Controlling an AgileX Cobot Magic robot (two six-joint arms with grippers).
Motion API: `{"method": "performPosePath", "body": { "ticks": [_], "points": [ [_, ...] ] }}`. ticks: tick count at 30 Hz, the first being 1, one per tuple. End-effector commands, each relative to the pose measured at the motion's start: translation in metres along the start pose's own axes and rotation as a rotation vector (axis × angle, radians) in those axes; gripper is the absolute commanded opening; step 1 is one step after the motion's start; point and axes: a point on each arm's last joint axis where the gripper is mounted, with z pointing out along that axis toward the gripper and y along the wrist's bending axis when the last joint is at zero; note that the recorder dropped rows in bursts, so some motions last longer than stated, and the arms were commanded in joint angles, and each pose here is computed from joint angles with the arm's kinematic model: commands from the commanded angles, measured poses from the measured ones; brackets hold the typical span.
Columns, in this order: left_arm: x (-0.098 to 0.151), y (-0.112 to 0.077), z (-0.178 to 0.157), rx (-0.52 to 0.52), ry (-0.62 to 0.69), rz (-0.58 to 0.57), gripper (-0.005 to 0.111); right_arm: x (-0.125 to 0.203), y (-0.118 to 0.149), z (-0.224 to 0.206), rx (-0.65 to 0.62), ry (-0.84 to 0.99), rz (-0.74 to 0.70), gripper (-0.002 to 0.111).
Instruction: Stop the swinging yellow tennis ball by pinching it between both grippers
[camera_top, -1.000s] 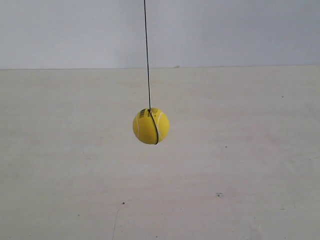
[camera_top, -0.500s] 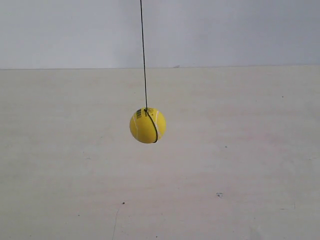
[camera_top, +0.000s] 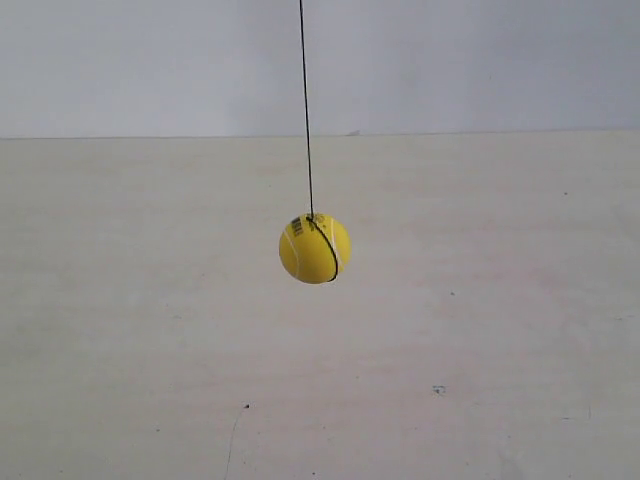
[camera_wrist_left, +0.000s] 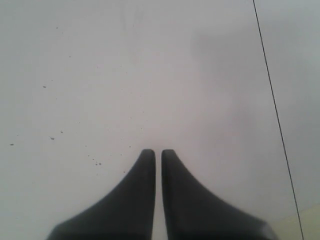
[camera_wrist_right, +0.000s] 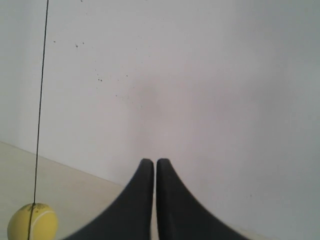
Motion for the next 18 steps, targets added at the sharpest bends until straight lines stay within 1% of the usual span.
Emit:
{"method": "performPosePath", "body": {
  "ticks": [1,4,7,8,9,10,13,14,16,18],
  "points": [
    [0.001,0.0,0.0,-0.004,0.003,-0.02,0.005,-0.001,-0.002,-0.001,0.025,-0.021,0.108,0.0],
    [0.001,0.0,0.0,-0.004,0.003,-0.02,0.005,0.0,-0.008,-0.001,0.094,-0.021,0.169,0.0],
    [0.001,0.001,0.0,-0.006,0.003,-0.02,0.005,0.006,-0.022,-0.004,0.258,0.014,0.285,0.0],
    [0.001,0.001,0.0,-0.006,0.003,-0.02,0.005,0.009,-0.025,-0.005,0.297,0.053,0.251,0.0],
    [0.001,0.001,0.0,-0.006,0.003,-0.02,0.005,0.013,-0.027,-0.006,0.321,0.089,0.265,0.0],
    [0.001,0.001,0.0,-0.006,0.003,-0.02,0.005,0.015,-0.027,-0.007,0.328,0.12,0.239,0.0],
    [0.001,0.001,0.0,-0.006,0.003,-0.02,0.005,0.02,-0.024,-0.013,0.31,0.189,0.136,0.0],
    [0.001,0.001,0.0,-0.006,0.003,-0.02,0.005,0.019,-0.02,-0.02,0.286,0.203,0.055,0.0],
    [0.001,0.001,0.0,-0.009,0.003,-0.02,0.005,0.017,-0.013,-0.036,0.269,0.174,0.007,0.0],
    [0.001,0.001,0.0,-0.008,0.003,-0.02,0.005,0.024,-0.013,-0.036,0.276,0.212,-0.023,0.0]
  ]
}}
